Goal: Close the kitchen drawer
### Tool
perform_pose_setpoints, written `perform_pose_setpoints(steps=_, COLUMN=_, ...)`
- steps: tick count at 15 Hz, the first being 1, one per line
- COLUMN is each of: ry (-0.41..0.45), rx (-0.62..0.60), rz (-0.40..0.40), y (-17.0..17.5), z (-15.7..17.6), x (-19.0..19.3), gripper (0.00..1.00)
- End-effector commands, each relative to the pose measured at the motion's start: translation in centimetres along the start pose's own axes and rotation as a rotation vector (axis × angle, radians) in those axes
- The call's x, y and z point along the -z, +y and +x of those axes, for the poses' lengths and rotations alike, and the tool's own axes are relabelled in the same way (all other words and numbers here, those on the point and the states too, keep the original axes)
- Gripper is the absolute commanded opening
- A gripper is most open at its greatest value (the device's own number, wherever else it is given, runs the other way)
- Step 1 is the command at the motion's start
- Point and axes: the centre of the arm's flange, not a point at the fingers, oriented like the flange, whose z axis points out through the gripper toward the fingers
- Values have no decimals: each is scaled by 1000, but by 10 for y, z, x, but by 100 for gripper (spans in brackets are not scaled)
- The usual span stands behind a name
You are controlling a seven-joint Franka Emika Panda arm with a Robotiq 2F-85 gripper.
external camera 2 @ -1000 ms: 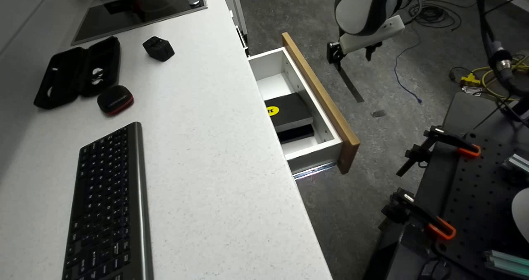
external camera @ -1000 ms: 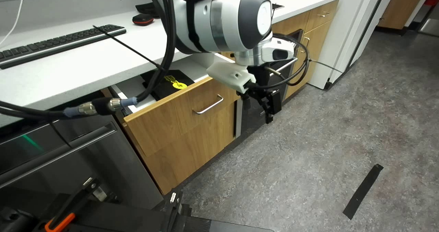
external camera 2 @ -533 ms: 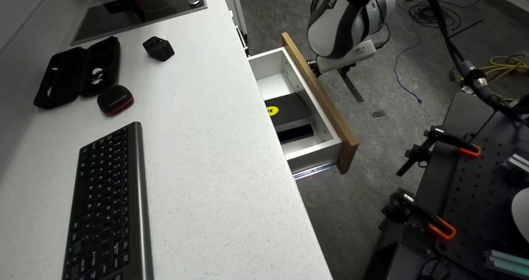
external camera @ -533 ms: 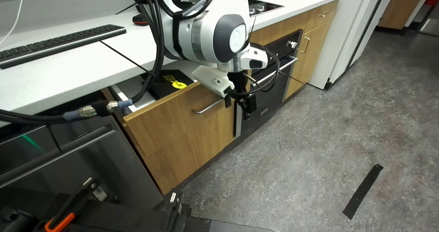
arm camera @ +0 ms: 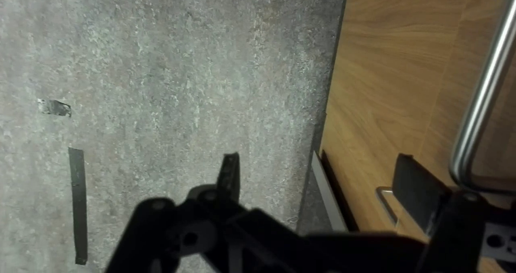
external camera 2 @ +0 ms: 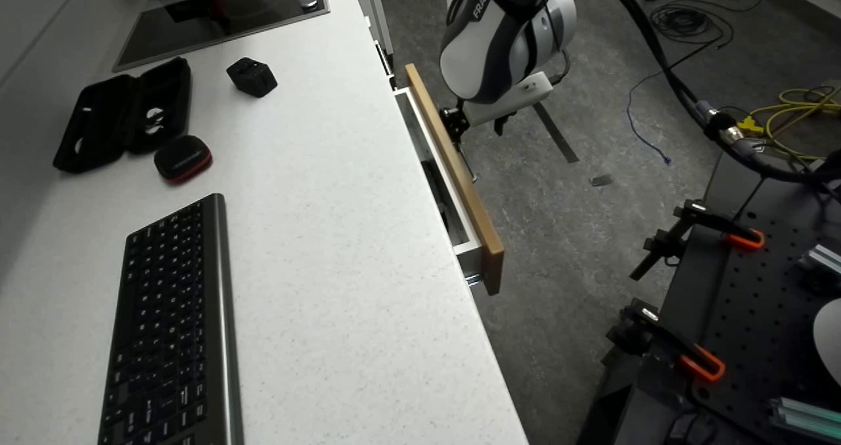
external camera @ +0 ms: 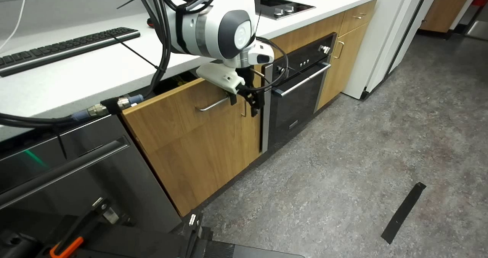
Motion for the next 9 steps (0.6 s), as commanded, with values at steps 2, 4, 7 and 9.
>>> perform_pose_setpoints(steps=2, ry=-85, rx=135, rz=41, y=-58, z=11, x=-5, gripper=100)
perform_pose_setpoints(steps=4, ry=-108, rx=173, rz=54, y=-76, z=16, x=-2, gripper=100)
perform_pose_setpoints(steps=7, ry=-150, rx=236, rz=52, y=-98, z=14, x=2, gripper=100)
perform_pose_setpoints(steps=9, ry=-173, rx=259, rz=41, y=-101, z=12, x=-1, gripper=100)
